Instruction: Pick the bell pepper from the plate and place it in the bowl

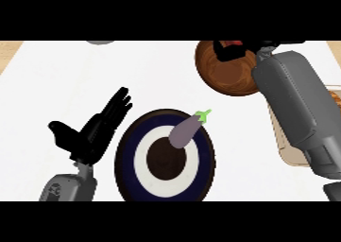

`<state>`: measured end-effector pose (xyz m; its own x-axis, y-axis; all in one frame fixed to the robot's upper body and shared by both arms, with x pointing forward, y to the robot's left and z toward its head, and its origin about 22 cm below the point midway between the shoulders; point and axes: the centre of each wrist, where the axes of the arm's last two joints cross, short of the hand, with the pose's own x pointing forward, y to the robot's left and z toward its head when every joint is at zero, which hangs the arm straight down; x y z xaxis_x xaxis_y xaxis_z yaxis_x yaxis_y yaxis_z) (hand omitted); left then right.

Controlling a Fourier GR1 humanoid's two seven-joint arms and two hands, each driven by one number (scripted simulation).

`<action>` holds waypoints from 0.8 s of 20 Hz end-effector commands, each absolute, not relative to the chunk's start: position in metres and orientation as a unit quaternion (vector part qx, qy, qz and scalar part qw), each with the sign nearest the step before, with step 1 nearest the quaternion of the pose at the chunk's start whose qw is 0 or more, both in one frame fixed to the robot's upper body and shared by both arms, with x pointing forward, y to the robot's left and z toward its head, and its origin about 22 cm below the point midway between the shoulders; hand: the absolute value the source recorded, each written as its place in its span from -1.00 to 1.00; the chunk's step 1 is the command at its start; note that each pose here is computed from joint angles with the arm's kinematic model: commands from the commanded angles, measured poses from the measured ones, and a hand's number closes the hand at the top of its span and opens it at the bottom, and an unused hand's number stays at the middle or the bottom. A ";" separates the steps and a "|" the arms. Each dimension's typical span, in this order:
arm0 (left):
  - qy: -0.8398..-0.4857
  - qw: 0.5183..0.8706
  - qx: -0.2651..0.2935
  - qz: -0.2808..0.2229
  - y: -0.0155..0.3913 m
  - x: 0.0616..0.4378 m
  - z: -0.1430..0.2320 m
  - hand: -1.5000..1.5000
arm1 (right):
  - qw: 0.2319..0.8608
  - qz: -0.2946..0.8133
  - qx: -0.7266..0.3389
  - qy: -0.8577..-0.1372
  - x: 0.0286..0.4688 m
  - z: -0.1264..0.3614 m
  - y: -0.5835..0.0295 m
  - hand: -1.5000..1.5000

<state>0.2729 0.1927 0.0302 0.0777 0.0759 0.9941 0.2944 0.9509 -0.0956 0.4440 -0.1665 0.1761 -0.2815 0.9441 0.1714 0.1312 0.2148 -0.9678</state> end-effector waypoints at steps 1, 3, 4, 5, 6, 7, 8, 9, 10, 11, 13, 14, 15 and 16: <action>-0.680 0.715 -0.141 -0.081 0.187 0.267 0.029 0.00 | 0.491 0.472 -0.424 -0.597 0.461 0.155 -0.174 1.00; -0.674 0.719 -0.141 -0.089 0.190 0.273 0.036 0.00 | 0.533 0.462 -0.417 -0.573 0.464 0.142 -0.179 -1.00; -0.679 0.715 -0.144 -0.087 0.185 0.273 0.038 0.00 | 0.536 0.445 -0.407 -0.590 0.468 0.151 -0.196 -1.00; -0.676 0.718 -0.146 -0.077 0.189 0.276 0.028 0.00 | 0.541 0.444 -0.393 -0.596 0.469 0.146 -0.182 -1.00; -0.678 0.714 -0.152 -0.087 0.174 0.268 0.033 0.00 | 0.547 0.441 -0.386 -0.597 0.469 0.141 -0.184 -1.00; -0.677 0.716 -0.148 -0.087 0.184 0.286 0.041 0.00 | 0.539 0.441 -0.358 -0.622 0.470 0.144 -0.192 -1.00; -0.676 0.717 -0.146 -0.090 0.184 0.279 0.036 0.00 | 0.543 0.433 -0.350 -0.629 0.467 0.127 -0.192 -1.00; -0.674 0.718 -0.145 -0.096 0.188 0.279 0.042 0.00 | 0.544 0.420 -0.340 -0.642 0.469 0.134 -0.184 -1.00; -0.678 0.716 -0.143 -0.081 0.180 0.280 0.040 0.00 | 0.550 0.392 -0.322 -0.663 0.470 0.139 -0.192 -1.00; -0.681 0.714 -0.144 -0.081 0.181 0.271 0.034 0.00 | 0.564 0.372 -0.302 -0.672 0.471 0.138 -0.190 -1.00; -0.676 0.718 -0.137 -0.089 0.196 0.274 0.038 0.00 | 0.573 0.299 -0.268 -0.714 0.469 0.132 -0.196 -1.00; -0.676 0.720 -0.137 -0.076 0.187 0.279 0.035 0.00 | 0.563 0.254 -0.239 -0.749 0.471 0.149 -0.204 -1.00; -0.674 0.721 -0.141 -0.080 0.197 0.273 0.032 0.00 | 0.551 0.214 -0.220 -0.776 0.467 0.137 -0.200 -1.00; -0.676 0.720 -0.138 -0.073 0.190 0.272 0.033 0.00 | 0.544 0.183 -0.198 -0.795 0.470 0.151 -0.208 -1.00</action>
